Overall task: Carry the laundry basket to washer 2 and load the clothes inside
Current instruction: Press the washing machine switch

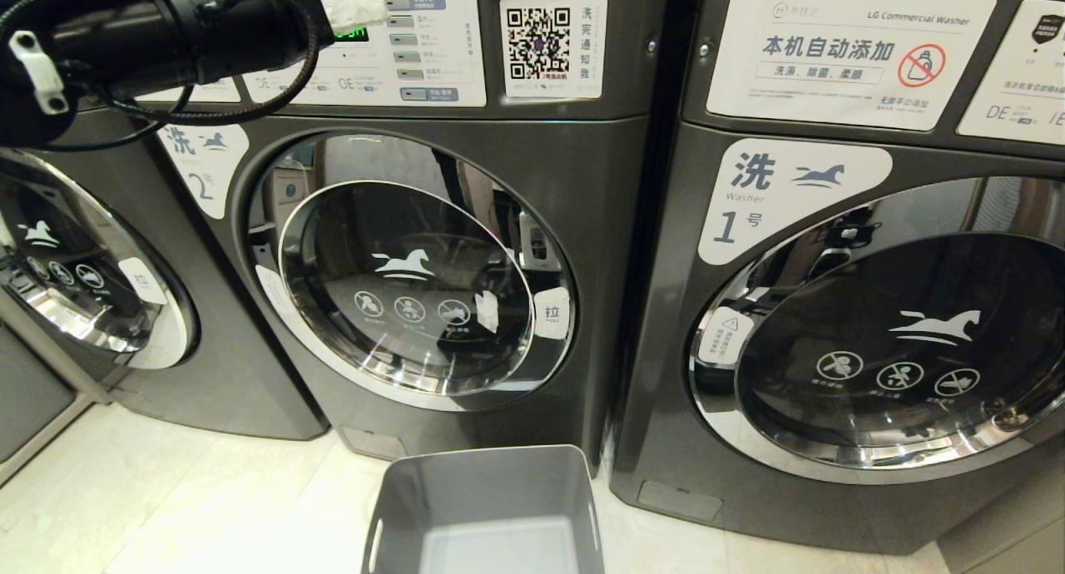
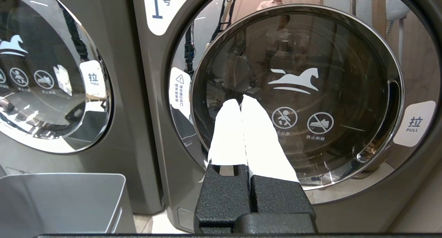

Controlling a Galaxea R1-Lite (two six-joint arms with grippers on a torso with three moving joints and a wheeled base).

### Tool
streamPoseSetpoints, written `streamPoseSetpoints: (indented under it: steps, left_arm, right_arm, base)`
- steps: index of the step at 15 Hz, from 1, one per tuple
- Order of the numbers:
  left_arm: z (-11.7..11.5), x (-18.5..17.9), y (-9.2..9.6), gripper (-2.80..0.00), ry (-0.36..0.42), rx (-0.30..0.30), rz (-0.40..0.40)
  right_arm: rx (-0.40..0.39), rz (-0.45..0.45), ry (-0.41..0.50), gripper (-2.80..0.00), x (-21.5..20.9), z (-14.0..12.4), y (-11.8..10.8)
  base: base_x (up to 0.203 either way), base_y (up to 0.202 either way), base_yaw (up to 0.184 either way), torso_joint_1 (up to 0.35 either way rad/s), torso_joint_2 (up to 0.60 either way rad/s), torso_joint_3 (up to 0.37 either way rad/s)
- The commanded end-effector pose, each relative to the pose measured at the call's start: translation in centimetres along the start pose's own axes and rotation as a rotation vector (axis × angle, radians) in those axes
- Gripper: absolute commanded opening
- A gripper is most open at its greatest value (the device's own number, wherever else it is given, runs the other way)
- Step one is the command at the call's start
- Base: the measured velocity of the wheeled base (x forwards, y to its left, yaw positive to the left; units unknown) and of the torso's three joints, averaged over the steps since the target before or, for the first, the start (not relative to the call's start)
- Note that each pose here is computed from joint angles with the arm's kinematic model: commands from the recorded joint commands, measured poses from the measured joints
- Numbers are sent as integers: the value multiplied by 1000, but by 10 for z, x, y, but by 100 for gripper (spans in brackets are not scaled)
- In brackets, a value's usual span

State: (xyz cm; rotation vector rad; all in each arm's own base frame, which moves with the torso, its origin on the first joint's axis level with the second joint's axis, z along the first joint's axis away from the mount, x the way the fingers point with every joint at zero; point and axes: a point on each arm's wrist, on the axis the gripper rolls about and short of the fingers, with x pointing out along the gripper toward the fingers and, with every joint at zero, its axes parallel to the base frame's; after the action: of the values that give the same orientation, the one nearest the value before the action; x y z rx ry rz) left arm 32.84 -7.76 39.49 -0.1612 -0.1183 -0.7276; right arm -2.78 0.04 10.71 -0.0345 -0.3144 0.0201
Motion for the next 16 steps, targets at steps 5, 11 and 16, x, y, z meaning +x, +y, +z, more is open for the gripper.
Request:
streamPoseSetpoints:
  steps: [5, 11, 16]
  left_arm:
    - [-2, 10, 6, -280, -13, 0, 43]
    - [-4, 17, 2, -280, -19, -5, 69]
    - [-7, 21, 1, -280, -19, -10, 97]
  right_arm:
    - [0, 2, 40, -280, 1, -11, 0]
    - [0, 2, 40, -280, 1, -11, 0]
    - [0, 2, 40, -280, 1, -11, 0]
  base:
    - [0, 0, 0, 0, 0, 0]
    - [0, 0, 0, 0, 0, 0]
    - [0, 0, 0, 0, 0, 0]
